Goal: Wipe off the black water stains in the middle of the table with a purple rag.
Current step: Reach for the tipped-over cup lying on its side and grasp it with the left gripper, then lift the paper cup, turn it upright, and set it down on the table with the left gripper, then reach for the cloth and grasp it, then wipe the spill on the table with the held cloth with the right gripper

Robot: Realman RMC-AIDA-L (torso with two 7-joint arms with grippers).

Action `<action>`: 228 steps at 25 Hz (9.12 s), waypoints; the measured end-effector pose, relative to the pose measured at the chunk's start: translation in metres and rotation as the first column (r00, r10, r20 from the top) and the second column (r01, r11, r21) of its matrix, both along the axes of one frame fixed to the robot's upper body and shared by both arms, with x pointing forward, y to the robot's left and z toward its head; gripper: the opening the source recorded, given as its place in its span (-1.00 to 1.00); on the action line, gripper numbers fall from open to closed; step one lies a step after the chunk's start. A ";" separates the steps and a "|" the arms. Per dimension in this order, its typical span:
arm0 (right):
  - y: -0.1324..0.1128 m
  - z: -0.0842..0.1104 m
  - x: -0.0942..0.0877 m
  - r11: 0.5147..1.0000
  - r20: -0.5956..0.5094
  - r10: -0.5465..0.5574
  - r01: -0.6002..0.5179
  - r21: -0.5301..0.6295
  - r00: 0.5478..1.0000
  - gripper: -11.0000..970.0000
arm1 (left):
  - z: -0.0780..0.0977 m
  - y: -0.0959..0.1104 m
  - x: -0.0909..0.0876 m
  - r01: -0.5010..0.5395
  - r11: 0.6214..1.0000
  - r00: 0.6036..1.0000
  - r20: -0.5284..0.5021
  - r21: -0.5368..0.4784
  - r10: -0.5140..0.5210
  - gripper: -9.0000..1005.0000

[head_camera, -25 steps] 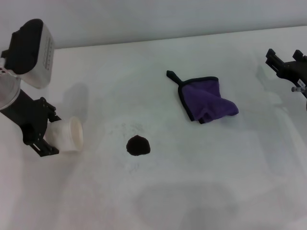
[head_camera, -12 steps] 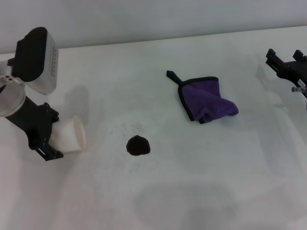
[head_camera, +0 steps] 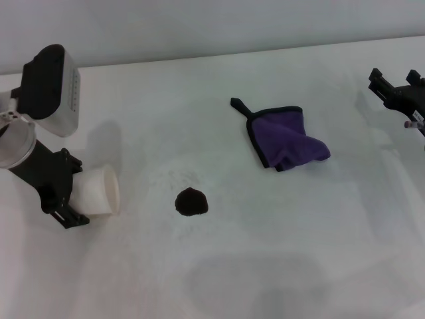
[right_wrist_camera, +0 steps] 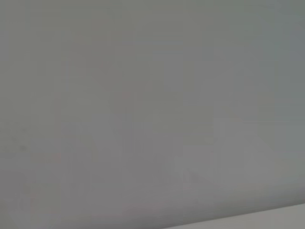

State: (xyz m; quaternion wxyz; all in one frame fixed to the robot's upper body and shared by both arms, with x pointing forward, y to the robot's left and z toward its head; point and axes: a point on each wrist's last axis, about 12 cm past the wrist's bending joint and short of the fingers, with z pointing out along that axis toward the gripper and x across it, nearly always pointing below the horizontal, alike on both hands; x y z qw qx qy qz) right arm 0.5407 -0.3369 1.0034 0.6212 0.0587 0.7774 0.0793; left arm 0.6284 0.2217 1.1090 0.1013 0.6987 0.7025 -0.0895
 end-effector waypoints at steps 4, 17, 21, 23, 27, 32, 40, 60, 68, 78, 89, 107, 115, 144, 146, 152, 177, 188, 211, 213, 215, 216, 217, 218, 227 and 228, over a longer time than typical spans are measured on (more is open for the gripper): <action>0.000 0.000 0.000 1.000 -0.001 0.000 0.000 0.000 1.000 0.80 | -0.001 0.001 -0.001 -0.006 1.000 1.000 -0.001 -0.001 0.006 0.69; -0.001 0.000 0.000 1.000 -0.001 0.002 -0.002 -0.003 1.000 0.80 | 0.000 0.001 0.001 -0.028 1.000 1.000 0.009 -0.005 0.028 0.68; -0.001 0.000 0.000 1.000 -0.001 0.002 -0.002 -0.003 1.000 0.80 | 0.001 0.000 0.003 -0.025 1.000 1.000 0.015 -0.004 0.025 0.65; -0.001 0.000 0.000 1.000 -0.001 0.002 -0.002 -0.003 1.000 0.80 | 0.001 -0.001 0.003 -0.023 1.000 1.000 0.014 -0.003 0.023 0.63; 0.000 0.000 -0.001 1.000 -0.002 0.002 -0.002 -0.002 1.000 0.80 | 0.002 -0.002 0.004 -0.032 0.999 0.999 0.014 -0.005 0.032 0.55; 0.000 0.000 -0.001 1.000 -0.002 0.002 -0.002 -0.001 1.000 0.80 | 0.007 -0.002 0.009 -0.085 0.995 0.995 0.049 -0.061 0.088 0.42; 0.000 0.000 0.001 1.000 -0.003 0.000 0.000 -0.001 1.000 0.80 | 0.013 0.010 0.018 -0.255 0.898 0.940 0.127 -0.358 0.317 0.30; -0.001 0.001 0.002 1.000 -0.006 0.007 -0.007 -0.013 1.000 0.80 | -0.079 0.049 -0.069 -0.368 0.186 0.555 -0.055 -0.911 0.830 0.07; 0.002 0.002 0.005 1.000 -0.004 0.018 -0.019 -0.015 1.000 0.80 | -0.110 0.037 -0.105 -0.395 0.112 0.381 -0.051 -0.912 0.923 0.04; 0.003 -0.001 0.001 1.000 -0.014 0.019 -0.019 -0.008 1.000 0.80 | -0.127 0.027 -0.114 -0.465 0.190 0.347 0.019 -0.865 0.938 0.03; 0.005 -0.003 0.000 1.000 -0.021 0.021 -0.021 -0.004 1.000 0.80 | -0.130 0.029 -0.115 -0.492 0.196 0.337 0.022 -0.848 0.941 0.03; 0.004 -0.003 -0.001 1.000 -0.020 0.020 -0.020 -0.003 1.000 0.80 | -0.136 0.031 -0.124 -0.524 0.166 0.308 -0.004 -0.835 0.951 0.62; 0.003 -0.004 -0.003 1.000 -0.022 0.017 -0.017 -0.003 1.000 0.80 | -0.139 0.032 -0.132 -0.525 0.152 0.300 -0.016 -0.837 0.954 0.78; 0.028 0.091 0.062 0.795 -0.204 0.576 -0.600 -0.086 0.792 0.79 | -0.142 0.076 -0.196 -0.433 -0.194 -0.012 -0.210 -0.880 0.978 0.78; 0.035 0.102 0.065 0.747 -0.276 0.604 -0.652 -0.129 0.748 0.79 | -0.141 0.078 -0.193 -0.423 -0.212 -0.027 -0.222 -0.881 0.975 0.78; 0.067 0.128 0.063 0.597 -0.561 0.567 -0.770 -0.224 0.603 0.78 | -0.132 0.087 -0.176 -0.373 -0.225 -0.049 -0.223 -0.900 0.974 0.78; 0.149 0.117 0.095 0.557 -0.789 0.378 -0.800 -0.225 0.485 0.77 | -0.107 0.095 -0.126 -0.308 -0.207 0.018 -0.223 -0.929 0.975 0.78; 0.130 0.101 0.092 0.569 -0.828 0.299 -0.785 -0.245 0.475 0.64 | -0.102 0.088 -0.116 -0.286 -0.223 0.032 -0.242 -0.932 0.970 0.78; 0.133 0.096 0.089 0.597 -0.837 0.302 -0.775 -0.208 0.457 -0.31 | -0.100 0.089 -0.113 -0.283 -0.216 0.035 -0.235 -0.935 0.971 0.78; 0.133 0.094 0.089 0.608 -0.842 0.296 -0.769 -0.199 0.452 -0.47 | -0.100 0.090 -0.114 -0.284 -0.216 0.032 -0.234 -0.934 0.972 0.78; 0.133 0.094 0.088 0.620 -0.838 0.303 -0.762 -0.189 0.454 -0.62 | -0.101 0.091 -0.115 -0.286 -0.216 0.029 -0.234 -0.934 0.972 0.78; 0.133 0.093 0.088 0.629 -0.834 0.308 -0.756 -0.182 0.457 -0.70 | -0.101 0.091 -0.115 -0.286 -0.216 0.028 -0.233 -0.934 0.972 0.78; 0.133 0.095 0.088 0.638 -0.827 0.316 -0.749 -0.178 0.465 -0.71 | -0.101 0.092 -0.115 -0.287 -0.216 0.027 -0.233 -0.933 0.972 0.78; 0.134 0.096 0.088 0.647 -0.820 0.323 -0.743 -0.173 0.472 -0.72 | -0.101 0.092 -0.116 -0.288 -0.216 0.026 -0.233 -0.933 0.972 0.78; 0.144 0.120 0.074 0.684 -0.719 0.484 -0.728 -0.044 0.499 -0.81 | -0.106 0.093 -0.119 -0.314 -0.223 0.021 -0.242 -0.923 0.970 0.78; 0.148 0.123 0.071 0.676 -0.712 0.505 -0.736 -0.026 0.489 -0.81 | -0.106 0.093 -0.120 -0.318 -0.223 0.020 -0.242 -0.922 0.970 0.78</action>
